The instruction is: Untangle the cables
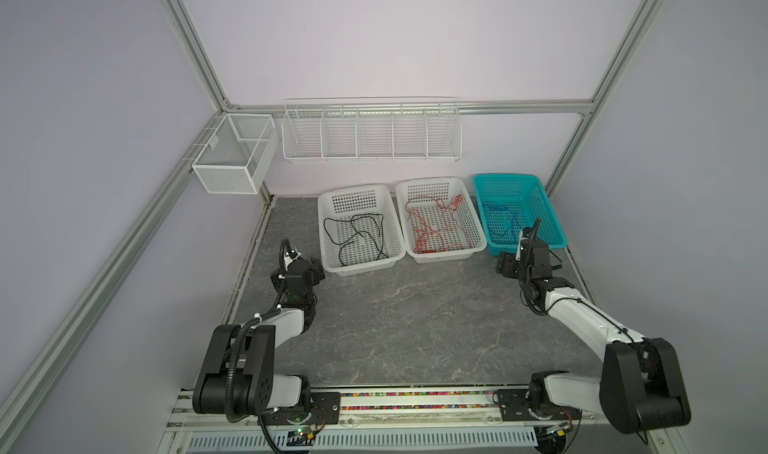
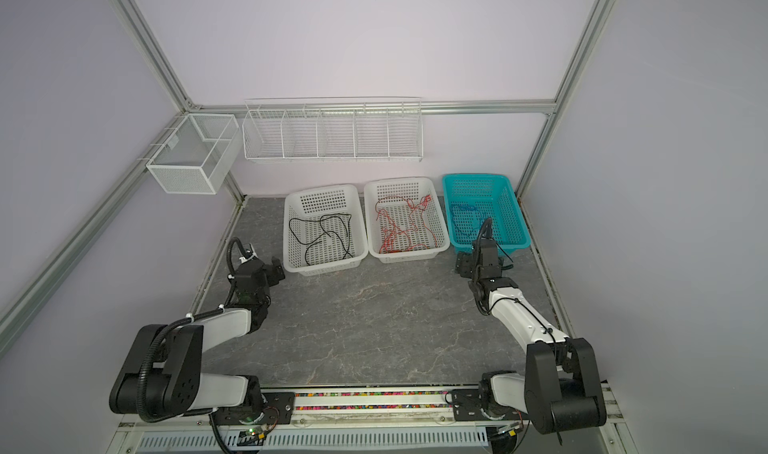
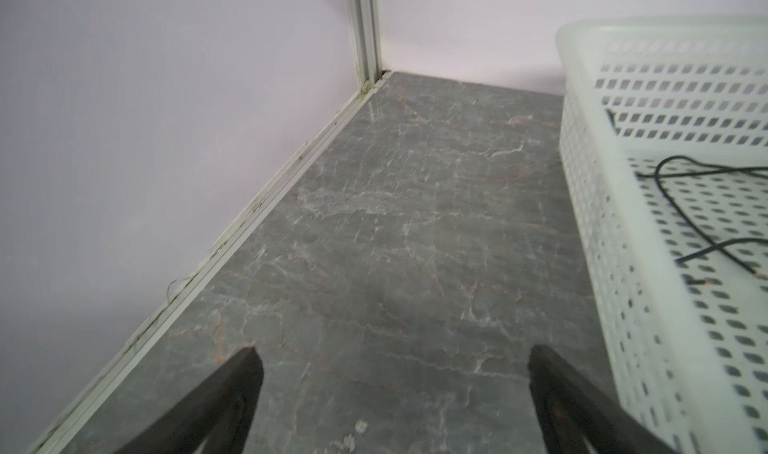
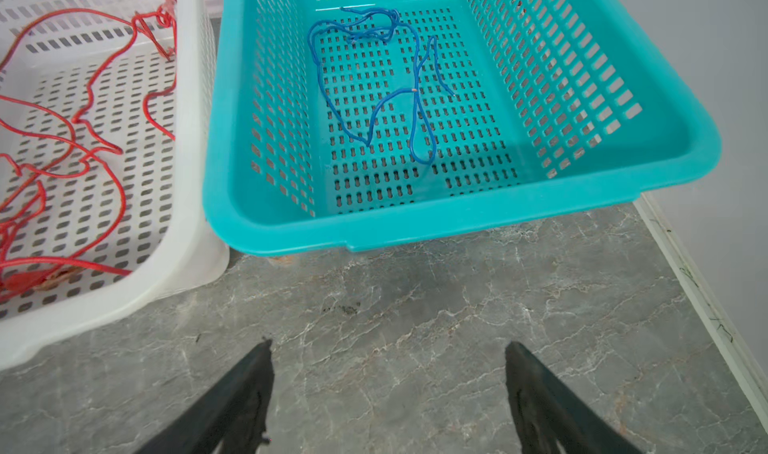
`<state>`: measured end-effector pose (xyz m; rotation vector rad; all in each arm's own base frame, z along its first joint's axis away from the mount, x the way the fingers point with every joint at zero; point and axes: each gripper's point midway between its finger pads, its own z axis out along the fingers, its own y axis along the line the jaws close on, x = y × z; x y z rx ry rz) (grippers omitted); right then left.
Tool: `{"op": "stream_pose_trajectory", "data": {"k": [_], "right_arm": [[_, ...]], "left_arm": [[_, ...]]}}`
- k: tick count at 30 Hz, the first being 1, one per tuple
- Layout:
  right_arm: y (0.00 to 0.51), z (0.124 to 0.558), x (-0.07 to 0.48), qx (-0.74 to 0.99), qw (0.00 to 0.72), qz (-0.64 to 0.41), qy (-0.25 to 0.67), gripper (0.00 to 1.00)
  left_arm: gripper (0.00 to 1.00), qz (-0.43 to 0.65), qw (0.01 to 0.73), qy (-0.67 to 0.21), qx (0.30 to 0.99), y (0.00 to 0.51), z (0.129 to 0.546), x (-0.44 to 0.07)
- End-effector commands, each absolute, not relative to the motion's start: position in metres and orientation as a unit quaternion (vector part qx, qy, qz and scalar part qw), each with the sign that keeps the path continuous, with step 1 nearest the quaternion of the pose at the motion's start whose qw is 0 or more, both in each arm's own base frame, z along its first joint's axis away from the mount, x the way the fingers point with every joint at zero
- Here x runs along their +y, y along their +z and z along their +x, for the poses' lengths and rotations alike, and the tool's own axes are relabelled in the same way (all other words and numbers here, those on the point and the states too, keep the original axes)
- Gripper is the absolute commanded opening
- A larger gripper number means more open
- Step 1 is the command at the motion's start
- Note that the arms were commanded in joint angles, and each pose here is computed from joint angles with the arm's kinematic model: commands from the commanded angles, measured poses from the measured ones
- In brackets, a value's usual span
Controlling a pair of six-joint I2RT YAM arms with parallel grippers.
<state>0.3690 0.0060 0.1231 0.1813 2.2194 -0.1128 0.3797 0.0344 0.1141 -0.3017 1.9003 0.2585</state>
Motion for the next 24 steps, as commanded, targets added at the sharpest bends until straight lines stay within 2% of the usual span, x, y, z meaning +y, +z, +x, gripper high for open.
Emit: {"op": "stream_pose_trajectory", "data": {"k": [1,7,12,19,24], "right_arm": [[0.128,0.374,0.0,0.88,0.466,0.055,-0.081,0.88],[0.122,0.369,-0.008,0.856,0.504,0.051,-0.104,0.88],[0.129,0.371,0.001,0.806,0.584,0.011,-0.095,0.88],[0.114,0.386,0.018,0.808,0.58,-0.049,-0.094,0.88],[0.111,0.387,-0.003,0.804,0.583,0.002,-0.113,0.89]], "left_arm": [[1.0,-0.107,0.615,0.085,0.776,0.126,0.394,0.028],[1.0,-0.114,0.622,0.091,0.769,0.12,0.394,0.031],[0.99,-0.12,0.619,0.099,0.77,0.12,0.396,0.034],[0.99,-0.12,0.618,0.098,0.771,0.119,0.396,0.034],[0.99,-0.12,0.619,0.098,0.77,0.12,0.396,0.033]]}}
